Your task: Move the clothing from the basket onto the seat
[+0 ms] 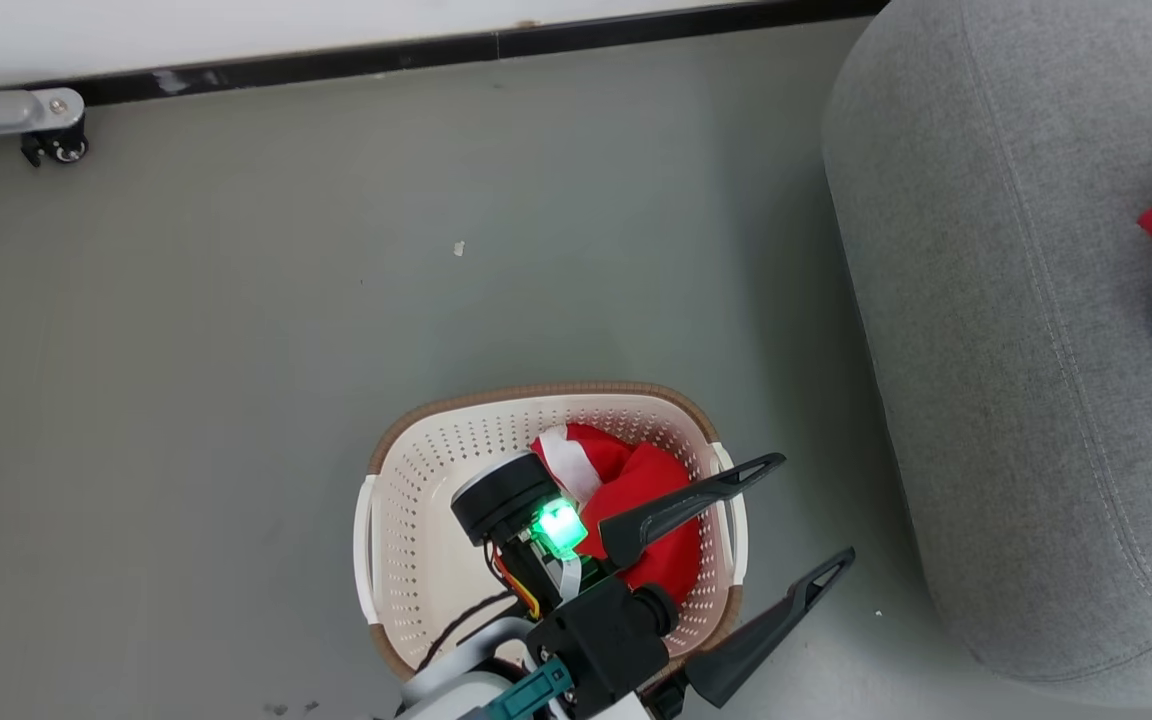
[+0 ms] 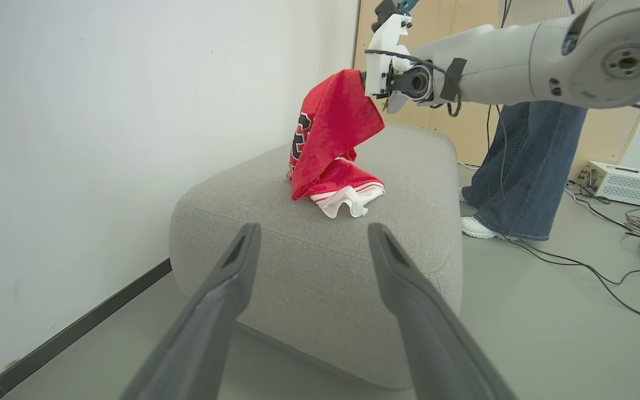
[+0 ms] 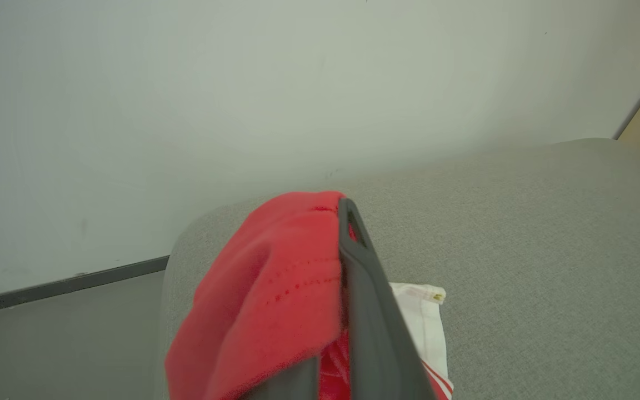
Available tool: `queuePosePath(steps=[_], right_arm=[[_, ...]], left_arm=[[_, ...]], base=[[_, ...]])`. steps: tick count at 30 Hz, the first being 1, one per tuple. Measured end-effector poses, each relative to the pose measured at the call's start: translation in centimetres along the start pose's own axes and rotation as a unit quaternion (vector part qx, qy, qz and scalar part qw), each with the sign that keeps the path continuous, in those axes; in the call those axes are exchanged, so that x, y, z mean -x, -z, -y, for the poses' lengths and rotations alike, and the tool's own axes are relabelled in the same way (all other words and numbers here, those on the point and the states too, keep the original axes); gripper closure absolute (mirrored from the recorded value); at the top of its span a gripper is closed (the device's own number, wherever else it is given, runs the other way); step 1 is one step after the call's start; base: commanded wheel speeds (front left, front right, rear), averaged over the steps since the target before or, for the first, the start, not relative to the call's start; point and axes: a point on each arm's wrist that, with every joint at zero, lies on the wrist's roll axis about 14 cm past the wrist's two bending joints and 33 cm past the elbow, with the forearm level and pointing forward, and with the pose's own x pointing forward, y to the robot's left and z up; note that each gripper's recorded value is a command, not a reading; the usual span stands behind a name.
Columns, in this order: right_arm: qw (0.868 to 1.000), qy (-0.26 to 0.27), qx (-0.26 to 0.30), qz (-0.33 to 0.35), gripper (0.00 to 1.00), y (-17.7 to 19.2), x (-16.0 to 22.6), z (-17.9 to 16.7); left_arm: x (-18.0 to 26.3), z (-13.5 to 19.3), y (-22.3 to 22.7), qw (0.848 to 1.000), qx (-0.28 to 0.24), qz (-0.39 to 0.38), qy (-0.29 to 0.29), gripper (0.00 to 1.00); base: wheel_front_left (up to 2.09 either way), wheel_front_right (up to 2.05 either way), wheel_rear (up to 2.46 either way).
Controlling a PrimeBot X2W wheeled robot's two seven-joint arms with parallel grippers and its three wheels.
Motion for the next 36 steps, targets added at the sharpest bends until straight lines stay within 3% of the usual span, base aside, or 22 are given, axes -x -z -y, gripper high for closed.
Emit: queuePosePath(steps=[6,12,14,15,16,21,36], right_arm=[[0.999,0.007,-0.001,-0.052,1.00,4.7,1.2,-0.1],[0.997,0.020,-0.005,-0.079,1.00,7.1,1.9,0.4],[0.996,0.025,-0.008,-0.088,0.70,7.8,2.1,0.4],[0.995,0.027,-0.011,-0.094,0.30,8.3,2.2,0.4],[0.994,0.030,-0.013,-0.100,0.00,8.7,2.4,0.4],[0.993,0.034,-0.026,-0.114,0.00,9.9,3.1,0.1],[0.984,0.071,-0.007,-0.166,0.00,12.7,9.5,4.3]], left_arm=[[-0.5,-1.0,1.5,1.000,0.007,-0.012,0.002,0.00],[-0.8,-1.6,2.5,1.000,0.013,-0.019,0.003,0.00],[-0.8,-1.8,3.0,1.000,0.016,-0.023,0.003,0.00],[-0.9,-1.9,3.1,1.000,0.016,-0.023,0.004,0.00],[-0.9,-2.1,3.1,1.000,0.015,-0.023,0.005,0.00],[-1.0,-2.6,3.7,1.000,0.016,-0.026,0.003,0.00],[-2.1,-1.8,3.4,1.000,0.021,-0.003,0.020,0.00]], base=[[0.00,0.00,0.00],[0.00,0.00,0.00],[0.00,0.00,0.00],[0.00,0.00,0.00],[0.00,0.00,0.00],[0.00,0.00,0.00],[0.00,0.00,0.00]])
